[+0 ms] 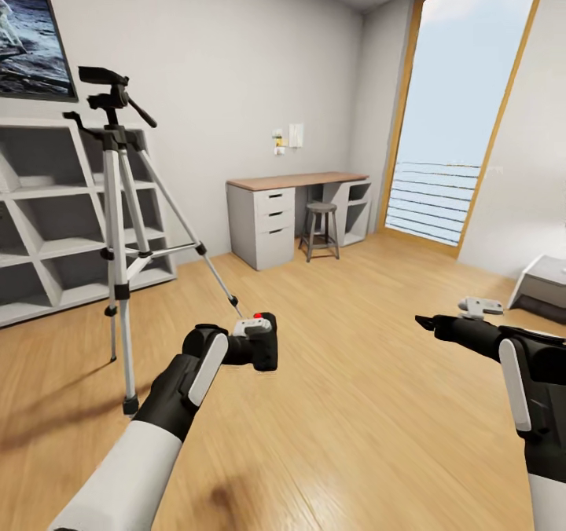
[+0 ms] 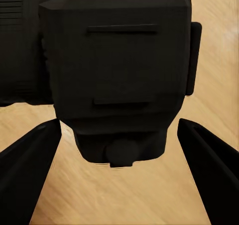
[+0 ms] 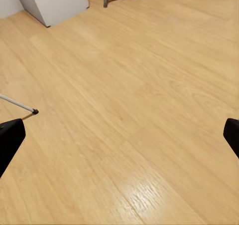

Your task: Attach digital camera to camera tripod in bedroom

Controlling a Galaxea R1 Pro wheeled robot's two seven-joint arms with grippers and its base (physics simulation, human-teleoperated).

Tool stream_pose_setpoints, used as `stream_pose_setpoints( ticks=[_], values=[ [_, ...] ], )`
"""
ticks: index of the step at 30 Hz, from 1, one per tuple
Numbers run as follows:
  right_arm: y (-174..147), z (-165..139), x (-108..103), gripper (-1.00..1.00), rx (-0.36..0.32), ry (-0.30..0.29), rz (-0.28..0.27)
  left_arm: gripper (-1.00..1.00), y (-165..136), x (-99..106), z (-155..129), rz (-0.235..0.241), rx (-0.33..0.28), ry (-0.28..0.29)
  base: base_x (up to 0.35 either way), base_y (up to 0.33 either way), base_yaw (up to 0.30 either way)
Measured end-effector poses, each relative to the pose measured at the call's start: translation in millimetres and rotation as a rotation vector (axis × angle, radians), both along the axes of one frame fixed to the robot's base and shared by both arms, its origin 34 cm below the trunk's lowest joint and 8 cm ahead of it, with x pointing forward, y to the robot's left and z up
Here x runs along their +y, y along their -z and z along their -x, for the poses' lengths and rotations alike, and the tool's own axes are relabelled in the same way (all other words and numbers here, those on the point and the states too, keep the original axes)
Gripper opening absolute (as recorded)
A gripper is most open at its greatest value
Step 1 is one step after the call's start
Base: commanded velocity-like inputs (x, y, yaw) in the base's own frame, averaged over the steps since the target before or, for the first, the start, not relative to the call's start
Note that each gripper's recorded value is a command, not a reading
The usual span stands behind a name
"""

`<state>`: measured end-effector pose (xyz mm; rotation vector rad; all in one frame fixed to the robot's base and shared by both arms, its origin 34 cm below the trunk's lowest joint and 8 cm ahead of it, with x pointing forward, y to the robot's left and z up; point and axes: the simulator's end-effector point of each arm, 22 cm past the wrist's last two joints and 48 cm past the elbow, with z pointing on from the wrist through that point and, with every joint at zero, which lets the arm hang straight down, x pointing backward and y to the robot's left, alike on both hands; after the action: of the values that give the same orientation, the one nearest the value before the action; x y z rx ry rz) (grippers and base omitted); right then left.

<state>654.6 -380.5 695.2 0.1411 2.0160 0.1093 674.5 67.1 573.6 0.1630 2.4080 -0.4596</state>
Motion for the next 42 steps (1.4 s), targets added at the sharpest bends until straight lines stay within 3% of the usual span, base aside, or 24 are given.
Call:
stream_pose_setpoints(
  ticks=[9, 42],
  values=[
    [-15, 3, 4, 1.0, -0.009, -0.009, 0.001, -1.0, -24, -15, 4, -0.018, -0.038, 0.041, 0.0, 0.0, 0.0],
    [-70, -15, 5, 1.0, 0.024, -0.008, -0.001, -1.0, -79, -18, -10, -0.031, -0.01, 0.052, 0.0, 0.0, 0.0]
  ],
)
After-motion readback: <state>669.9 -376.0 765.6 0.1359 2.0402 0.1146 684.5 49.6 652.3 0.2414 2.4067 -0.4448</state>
